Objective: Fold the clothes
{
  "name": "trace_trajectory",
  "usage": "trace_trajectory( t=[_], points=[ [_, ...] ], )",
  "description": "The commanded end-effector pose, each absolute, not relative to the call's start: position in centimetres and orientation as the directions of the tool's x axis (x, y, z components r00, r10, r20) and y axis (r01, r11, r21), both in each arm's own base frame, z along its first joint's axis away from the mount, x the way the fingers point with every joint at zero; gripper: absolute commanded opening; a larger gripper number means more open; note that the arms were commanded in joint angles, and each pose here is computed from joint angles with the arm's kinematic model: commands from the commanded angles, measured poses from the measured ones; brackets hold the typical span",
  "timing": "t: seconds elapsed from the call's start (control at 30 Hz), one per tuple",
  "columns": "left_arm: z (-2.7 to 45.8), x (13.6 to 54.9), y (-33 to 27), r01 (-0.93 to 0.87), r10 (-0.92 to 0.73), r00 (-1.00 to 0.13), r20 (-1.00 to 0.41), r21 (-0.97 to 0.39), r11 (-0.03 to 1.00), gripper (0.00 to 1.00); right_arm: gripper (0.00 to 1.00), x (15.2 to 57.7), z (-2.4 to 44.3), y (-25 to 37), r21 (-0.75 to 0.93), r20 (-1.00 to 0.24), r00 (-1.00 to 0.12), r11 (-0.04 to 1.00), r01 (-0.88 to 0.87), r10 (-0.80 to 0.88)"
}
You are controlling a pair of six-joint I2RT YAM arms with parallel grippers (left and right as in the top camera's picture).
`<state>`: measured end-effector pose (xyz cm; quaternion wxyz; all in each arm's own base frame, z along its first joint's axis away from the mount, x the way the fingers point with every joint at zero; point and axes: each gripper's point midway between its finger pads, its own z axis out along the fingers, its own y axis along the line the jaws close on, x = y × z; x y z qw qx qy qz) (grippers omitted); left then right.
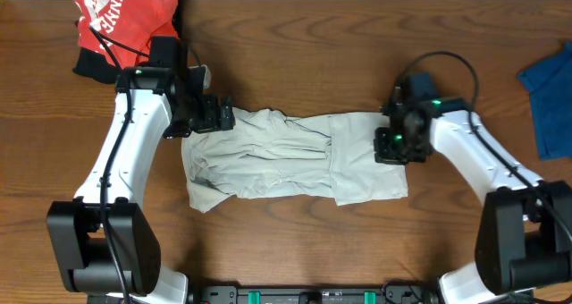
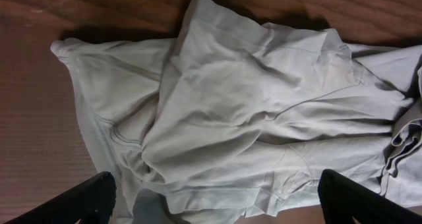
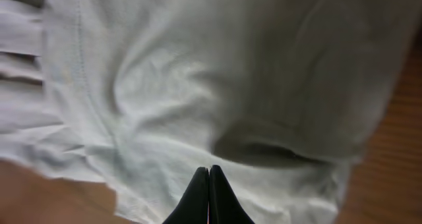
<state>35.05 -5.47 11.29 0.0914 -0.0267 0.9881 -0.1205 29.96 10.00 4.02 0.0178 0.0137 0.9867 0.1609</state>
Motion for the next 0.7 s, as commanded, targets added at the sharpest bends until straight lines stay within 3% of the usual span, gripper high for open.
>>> trace_trajectory(
  t=[0.0,0.33,0.53,0.67],
  points=[
    [11.2,34.8,-5.4,-0.042,-0.084,-0.983,-0.166,-0.243,0.969,0.98,0.01,28.5,3.7,11.0,0.498,0.016,-1.000,0.867,0.021,0.015],
    [11.1,34.8,-5.4,-0.042,-0.084,-0.983,-0.165,-0.243,0.969,0.98,0.06,25.5,0.3,7.4,0.485,0.107,-0.984,0.856,0.178,0.144],
    [11.1,34.8,-5.4,-0.042,-0.084,-0.983,-0.164,-0.243,0.969,0.98,0.06,24.8,-1.4,2.8,0.275,0.137,-0.943,0.903,0.329,0.302],
    [11.1,34.8,-5.4,-0.043,-0.084,-0.983,-0.163,-0.243,0.969,0.98,0.05,25.7,-0.9,2.7,0.302,0.117,-0.944,0.894,0.331,0.310]
  ],
)
